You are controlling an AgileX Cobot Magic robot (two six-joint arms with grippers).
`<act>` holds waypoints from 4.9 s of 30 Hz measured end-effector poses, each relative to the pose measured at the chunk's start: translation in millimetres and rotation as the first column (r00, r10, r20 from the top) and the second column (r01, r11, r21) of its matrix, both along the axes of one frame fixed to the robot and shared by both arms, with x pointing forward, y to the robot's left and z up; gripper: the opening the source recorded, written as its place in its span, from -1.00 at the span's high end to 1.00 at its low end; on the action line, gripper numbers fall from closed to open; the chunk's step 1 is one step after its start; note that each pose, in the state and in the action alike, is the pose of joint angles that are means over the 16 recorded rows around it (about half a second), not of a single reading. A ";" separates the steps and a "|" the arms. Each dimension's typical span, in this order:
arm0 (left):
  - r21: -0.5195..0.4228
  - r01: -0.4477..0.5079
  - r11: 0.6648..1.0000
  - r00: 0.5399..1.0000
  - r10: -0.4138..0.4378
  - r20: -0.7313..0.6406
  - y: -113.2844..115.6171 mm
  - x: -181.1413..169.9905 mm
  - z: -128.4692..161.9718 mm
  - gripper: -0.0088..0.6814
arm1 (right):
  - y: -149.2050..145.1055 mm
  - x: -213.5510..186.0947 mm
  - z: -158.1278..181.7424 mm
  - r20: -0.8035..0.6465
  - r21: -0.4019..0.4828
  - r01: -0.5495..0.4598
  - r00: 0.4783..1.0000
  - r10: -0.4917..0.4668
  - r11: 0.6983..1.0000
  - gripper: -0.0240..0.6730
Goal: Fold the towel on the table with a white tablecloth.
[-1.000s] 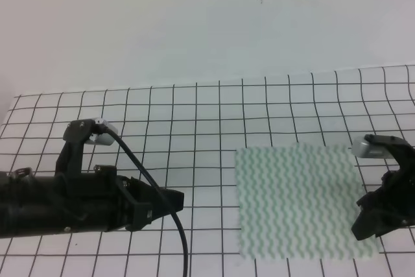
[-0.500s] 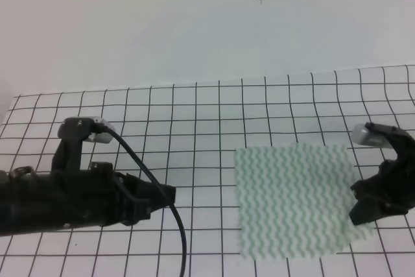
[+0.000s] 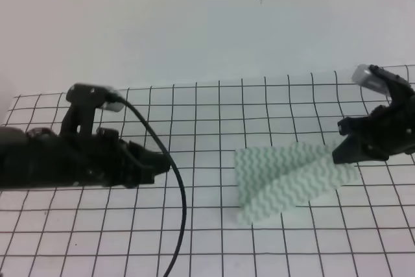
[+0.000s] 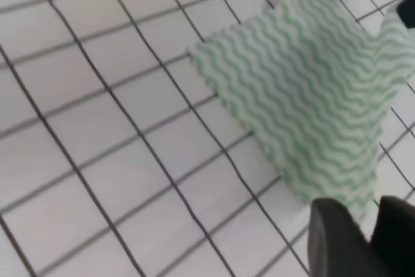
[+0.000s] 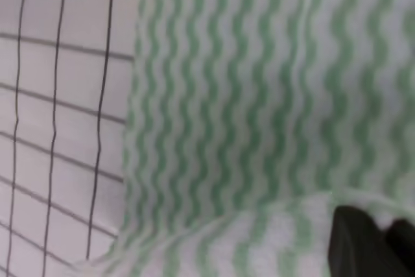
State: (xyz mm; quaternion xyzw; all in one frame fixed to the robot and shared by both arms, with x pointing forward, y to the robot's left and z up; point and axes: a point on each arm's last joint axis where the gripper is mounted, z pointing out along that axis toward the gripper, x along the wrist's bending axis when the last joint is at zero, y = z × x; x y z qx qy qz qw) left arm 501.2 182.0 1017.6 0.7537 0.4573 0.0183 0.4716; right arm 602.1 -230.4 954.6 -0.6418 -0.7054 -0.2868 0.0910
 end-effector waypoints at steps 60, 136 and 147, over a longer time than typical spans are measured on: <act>-0.020 0.065 0.998 0.994 -0.067 -0.089 -12.1 26.1 -15.7 0.58 | -8.7 53.0 8.6 0.261 -0.264 -0.258 0.909 0.326 0.929 0.04; -0.013 0.123 0.992 0.985 -0.123 -0.123 -13.2 20.6 -17.5 0.58 | 35.3 97.2 1.9 -0.030 -0.556 -0.434 0.863 0.505 0.709 0.63; -0.013 0.058 0.998 0.990 -0.059 -0.126 -11.3 24.6 -17.5 0.58 | 55.5 88.6 14.6 0.017 -0.499 -0.562 0.754 0.656 0.659 0.09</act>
